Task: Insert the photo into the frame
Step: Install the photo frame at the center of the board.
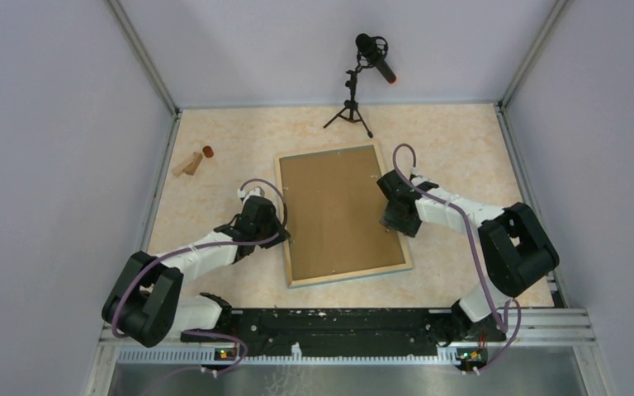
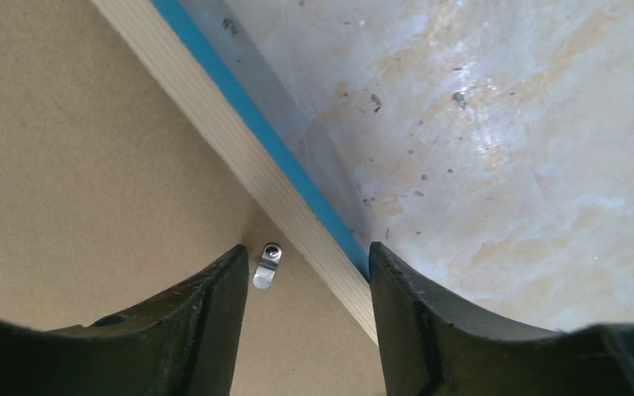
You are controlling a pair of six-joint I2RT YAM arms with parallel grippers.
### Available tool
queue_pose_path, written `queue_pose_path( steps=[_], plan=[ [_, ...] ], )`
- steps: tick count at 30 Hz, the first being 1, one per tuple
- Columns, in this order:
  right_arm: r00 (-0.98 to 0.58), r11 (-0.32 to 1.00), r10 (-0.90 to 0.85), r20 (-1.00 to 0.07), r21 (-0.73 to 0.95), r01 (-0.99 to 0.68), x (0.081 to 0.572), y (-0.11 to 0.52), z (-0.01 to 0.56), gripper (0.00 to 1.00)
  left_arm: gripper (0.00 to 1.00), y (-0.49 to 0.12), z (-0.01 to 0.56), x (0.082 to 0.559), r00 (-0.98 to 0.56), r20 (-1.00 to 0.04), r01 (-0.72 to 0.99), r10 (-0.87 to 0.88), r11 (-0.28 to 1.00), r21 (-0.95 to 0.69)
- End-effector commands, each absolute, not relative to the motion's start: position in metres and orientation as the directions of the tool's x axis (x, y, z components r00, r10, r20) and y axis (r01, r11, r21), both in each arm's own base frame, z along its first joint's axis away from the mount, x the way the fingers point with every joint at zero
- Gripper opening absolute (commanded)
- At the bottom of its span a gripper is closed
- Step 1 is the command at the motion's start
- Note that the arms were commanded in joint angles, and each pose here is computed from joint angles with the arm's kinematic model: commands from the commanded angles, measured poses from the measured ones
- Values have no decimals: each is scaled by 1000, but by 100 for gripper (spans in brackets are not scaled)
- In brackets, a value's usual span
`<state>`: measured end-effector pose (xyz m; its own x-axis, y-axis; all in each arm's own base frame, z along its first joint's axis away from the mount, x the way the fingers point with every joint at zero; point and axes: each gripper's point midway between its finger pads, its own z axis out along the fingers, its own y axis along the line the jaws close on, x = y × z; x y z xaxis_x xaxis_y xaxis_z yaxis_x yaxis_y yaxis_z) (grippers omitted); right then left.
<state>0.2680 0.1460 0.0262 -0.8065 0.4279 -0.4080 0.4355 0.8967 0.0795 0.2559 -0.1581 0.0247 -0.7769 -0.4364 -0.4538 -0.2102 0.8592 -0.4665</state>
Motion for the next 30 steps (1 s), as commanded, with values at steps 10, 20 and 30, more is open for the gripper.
queue_pose_path(
  steps=[10, 20, 30],
  plan=[
    [-918, 966, 245, -311, -2, 259, 232, 145, 12, 50, 0, -134, -17, 215, -846, -351, -285, -401, 897, -339],
    [-930, 987, 120, -347, -58, 149, 238, 136, 19, 32, 0, -134, -16, 215, -846, -352, -283, -401, 897, -340],
    [-900, 998, -33, -435, -61, -7, 266, 146, 33, 32, 0, -134, -16, 214, -847, -350, -285, -401, 897, -339]
  ],
)
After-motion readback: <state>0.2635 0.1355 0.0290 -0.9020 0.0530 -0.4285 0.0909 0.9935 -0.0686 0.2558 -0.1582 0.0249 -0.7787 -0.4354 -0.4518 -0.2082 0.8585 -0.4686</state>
